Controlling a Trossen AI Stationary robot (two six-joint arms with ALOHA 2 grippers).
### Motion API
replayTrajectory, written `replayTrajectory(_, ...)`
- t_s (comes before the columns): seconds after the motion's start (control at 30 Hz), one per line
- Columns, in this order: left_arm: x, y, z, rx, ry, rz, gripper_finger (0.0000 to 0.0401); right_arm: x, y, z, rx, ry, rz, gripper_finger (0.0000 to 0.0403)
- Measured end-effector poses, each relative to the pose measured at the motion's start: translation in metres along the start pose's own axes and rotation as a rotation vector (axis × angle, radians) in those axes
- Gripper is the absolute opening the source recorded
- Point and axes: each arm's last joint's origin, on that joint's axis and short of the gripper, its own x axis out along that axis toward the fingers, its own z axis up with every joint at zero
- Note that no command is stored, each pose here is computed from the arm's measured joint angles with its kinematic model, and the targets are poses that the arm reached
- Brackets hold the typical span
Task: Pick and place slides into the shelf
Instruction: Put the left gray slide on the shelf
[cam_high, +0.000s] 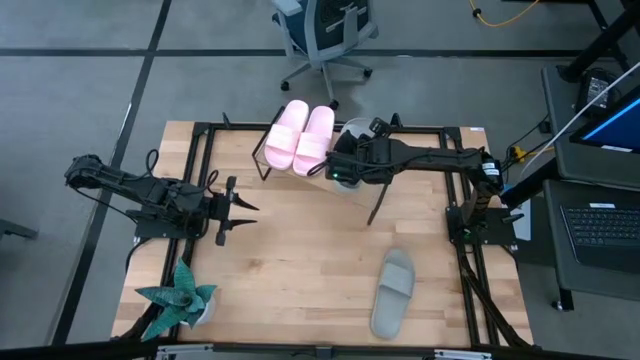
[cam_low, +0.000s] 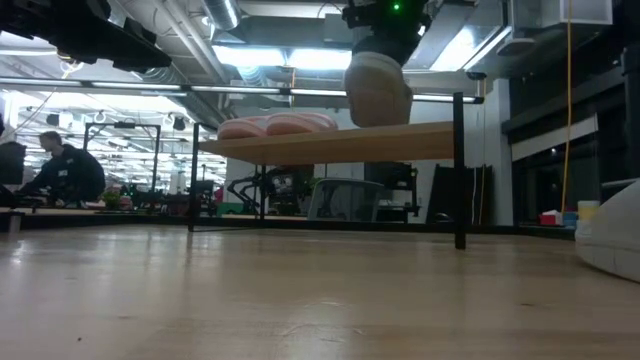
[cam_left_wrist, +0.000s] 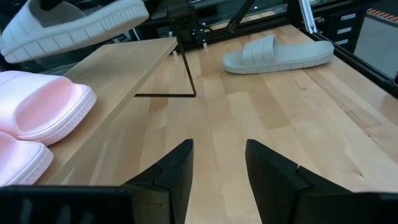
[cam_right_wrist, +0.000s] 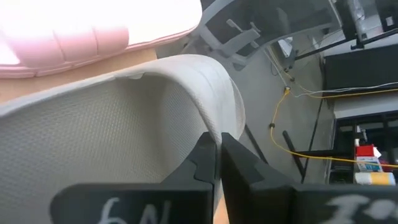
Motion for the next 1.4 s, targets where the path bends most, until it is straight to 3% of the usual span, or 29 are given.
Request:
replayTrajectory(0.67, 0.0, 0.0, 0.0, 0.003, 0.0, 0.0, 0.0139, 0.001, 0.005, 0.0, 0.015, 0.017, 0.093, 0.001)
replayTrajectory(0.83, 0.0, 0.0, 0.0, 0.003, 0.0, 0.0, 0.0139, 0.01, 0.017, -0.006, -0.048, 0.03, 0.123, 0.001)
replayTrajectory(1.4, 0.0, 0.0, 0.0, 0.004, 0.001, 0.0, 0.0139, 0.015, 0.026, 0.001, -0.047, -0.049, 0.146, 0.001)
